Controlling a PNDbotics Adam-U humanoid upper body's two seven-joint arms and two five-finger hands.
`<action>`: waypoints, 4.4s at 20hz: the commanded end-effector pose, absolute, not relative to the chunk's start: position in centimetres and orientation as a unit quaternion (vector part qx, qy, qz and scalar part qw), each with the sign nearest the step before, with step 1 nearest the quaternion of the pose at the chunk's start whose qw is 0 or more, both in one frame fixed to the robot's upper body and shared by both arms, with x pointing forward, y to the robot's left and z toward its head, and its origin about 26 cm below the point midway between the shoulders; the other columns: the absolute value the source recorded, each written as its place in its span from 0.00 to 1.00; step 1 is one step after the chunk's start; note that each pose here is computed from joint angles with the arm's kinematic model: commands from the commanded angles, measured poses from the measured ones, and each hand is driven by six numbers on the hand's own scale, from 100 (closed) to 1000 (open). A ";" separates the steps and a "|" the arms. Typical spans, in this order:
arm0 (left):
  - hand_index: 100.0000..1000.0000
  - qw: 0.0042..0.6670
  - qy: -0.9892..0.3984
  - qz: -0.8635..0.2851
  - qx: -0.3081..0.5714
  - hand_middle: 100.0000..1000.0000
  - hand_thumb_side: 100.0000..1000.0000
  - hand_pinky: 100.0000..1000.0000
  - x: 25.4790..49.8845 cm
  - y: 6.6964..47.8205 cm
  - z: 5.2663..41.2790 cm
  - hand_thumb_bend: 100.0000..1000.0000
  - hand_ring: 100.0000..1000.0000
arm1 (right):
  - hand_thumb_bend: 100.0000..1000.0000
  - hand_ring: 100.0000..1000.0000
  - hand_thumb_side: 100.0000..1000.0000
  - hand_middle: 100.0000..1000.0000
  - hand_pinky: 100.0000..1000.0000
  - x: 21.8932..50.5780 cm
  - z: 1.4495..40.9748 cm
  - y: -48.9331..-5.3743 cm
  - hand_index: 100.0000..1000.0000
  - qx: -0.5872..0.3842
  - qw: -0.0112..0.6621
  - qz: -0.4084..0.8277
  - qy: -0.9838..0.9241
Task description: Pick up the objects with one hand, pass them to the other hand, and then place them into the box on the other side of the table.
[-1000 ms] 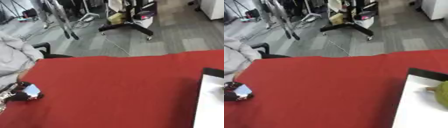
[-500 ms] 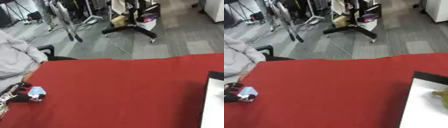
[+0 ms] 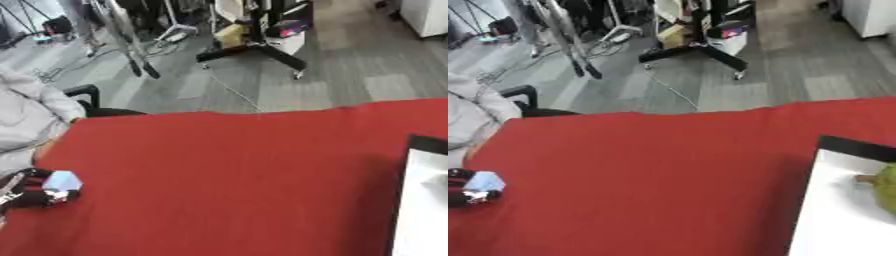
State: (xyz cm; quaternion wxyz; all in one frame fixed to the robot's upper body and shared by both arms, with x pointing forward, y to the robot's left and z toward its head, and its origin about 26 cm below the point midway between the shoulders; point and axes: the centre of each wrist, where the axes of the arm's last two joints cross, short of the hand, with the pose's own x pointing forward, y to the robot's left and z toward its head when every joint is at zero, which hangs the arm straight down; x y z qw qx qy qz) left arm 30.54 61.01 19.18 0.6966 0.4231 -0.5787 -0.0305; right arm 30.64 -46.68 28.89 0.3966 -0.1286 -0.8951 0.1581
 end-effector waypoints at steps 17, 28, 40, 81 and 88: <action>0.64 0.670 -0.579 0.054 0.462 0.47 0.00 0.67 30.6 61.3 20.0 0.33 0.59 | 0.00 0.93 0.12 0.97 1.00 29.9 29.4 -47.3 0.99 -0.145 0.392 0.159 -0.894; 0.47 0.663 -0.589 0.064 0.457 0.35 0.00 0.64 31.0 60.7 20.5 0.14 0.54 | 0.00 0.93 0.12 0.97 1.00 29.9 29.4 -47.1 0.99 -0.137 0.403 0.158 -0.891; 0.40 0.595 -0.654 -0.053 0.464 0.30 0.00 0.63 32.9 55.9 25.1 0.15 0.50 | 0.00 0.93 0.09 0.97 1.00 30.9 30.5 -45.1 0.99 -0.080 0.429 0.166 -0.884; 0.39 0.451 -0.801 -0.373 0.124 0.29 0.00 0.63 32.8 29.5 26.2 0.12 0.49 | 0.04 0.96 0.07 1.00 1.00 35.1 29.6 -38.7 1.00 0.043 0.448 0.267 -0.852; 0.39 0.453 -0.800 -0.374 0.123 0.29 0.00 0.63 33.0 29.4 26.0 0.12 0.49 | 0.04 0.97 0.07 1.00 1.00 35.3 29.5 -38.5 1.00 0.052 0.445 0.265 -0.854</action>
